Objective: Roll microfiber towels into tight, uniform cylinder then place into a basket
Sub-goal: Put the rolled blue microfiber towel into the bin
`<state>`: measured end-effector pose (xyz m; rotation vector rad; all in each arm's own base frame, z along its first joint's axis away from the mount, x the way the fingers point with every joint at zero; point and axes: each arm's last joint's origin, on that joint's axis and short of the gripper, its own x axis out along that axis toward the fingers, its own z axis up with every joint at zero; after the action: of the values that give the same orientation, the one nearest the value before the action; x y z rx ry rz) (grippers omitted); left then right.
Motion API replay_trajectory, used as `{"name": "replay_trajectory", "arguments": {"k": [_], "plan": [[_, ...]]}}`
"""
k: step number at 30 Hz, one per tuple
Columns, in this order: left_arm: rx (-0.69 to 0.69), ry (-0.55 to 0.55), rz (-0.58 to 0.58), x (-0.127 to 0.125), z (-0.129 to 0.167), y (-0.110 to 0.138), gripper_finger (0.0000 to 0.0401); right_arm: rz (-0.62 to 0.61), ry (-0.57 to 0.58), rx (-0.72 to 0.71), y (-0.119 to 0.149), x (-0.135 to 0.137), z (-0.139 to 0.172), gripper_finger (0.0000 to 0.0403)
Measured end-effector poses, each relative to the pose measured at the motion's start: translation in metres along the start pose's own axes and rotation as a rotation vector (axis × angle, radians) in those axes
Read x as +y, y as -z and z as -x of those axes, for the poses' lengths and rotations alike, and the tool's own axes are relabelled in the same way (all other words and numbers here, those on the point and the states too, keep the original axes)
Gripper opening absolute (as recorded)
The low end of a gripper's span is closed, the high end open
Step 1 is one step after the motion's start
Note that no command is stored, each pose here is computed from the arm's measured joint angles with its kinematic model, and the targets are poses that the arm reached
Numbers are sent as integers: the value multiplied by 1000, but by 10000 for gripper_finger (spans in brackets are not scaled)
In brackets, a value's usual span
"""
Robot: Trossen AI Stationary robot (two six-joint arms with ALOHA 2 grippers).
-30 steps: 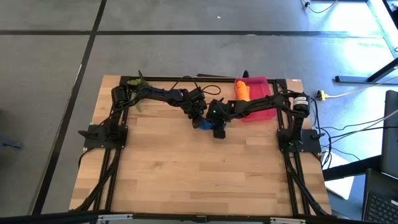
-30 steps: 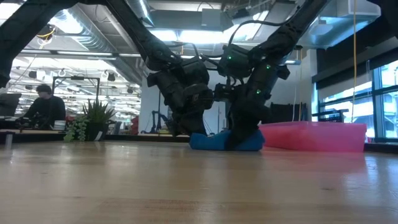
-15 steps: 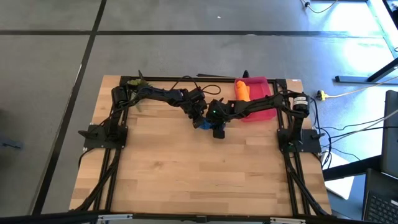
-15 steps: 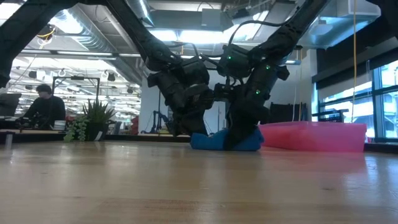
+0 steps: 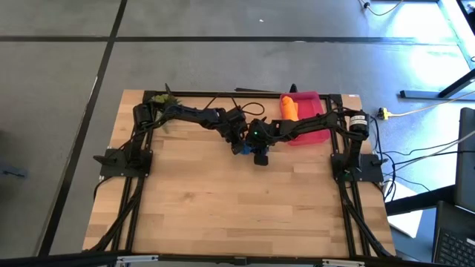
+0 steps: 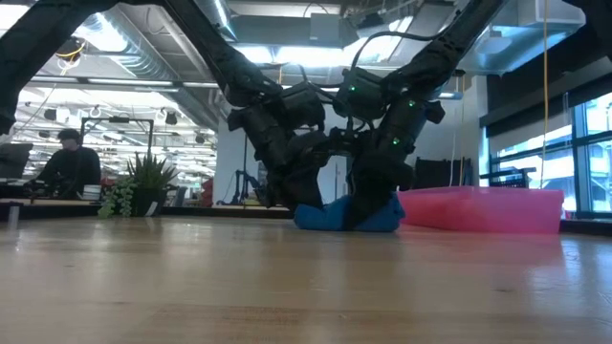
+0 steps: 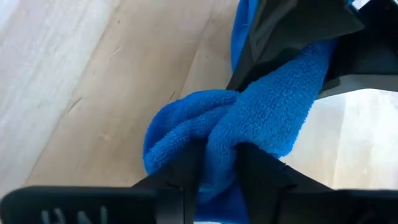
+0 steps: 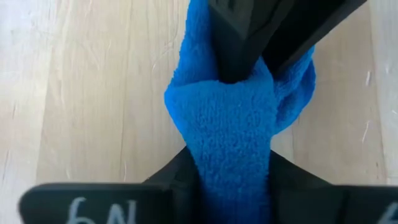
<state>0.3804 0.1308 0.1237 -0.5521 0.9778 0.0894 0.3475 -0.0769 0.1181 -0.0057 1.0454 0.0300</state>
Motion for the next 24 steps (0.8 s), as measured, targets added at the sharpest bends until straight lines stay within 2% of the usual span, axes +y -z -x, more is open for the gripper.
{"name": "replay_trajectory", "arguments": {"k": [4,7,14,20,22,24], "plan": [[11,48,10,2,3,0,102,0,-13,-3,0,0,0,60],[7,43,14,1,10,-1,100,0,-19,-3,0,0,0,44],[-72,17,-59,-8,44,-12,99,-1,-23,-3,0,1,0,43],[-146,-88,-100,-23,85,-17,99,-16,-31,-9,-1,-2,3,43],[-162,-127,-99,-29,104,-16,99,-60,-68,-5,0,-6,9,43],[-206,-162,-106,-36,124,-16,99,-102,-58,-23,-2,-13,18,43]]}}
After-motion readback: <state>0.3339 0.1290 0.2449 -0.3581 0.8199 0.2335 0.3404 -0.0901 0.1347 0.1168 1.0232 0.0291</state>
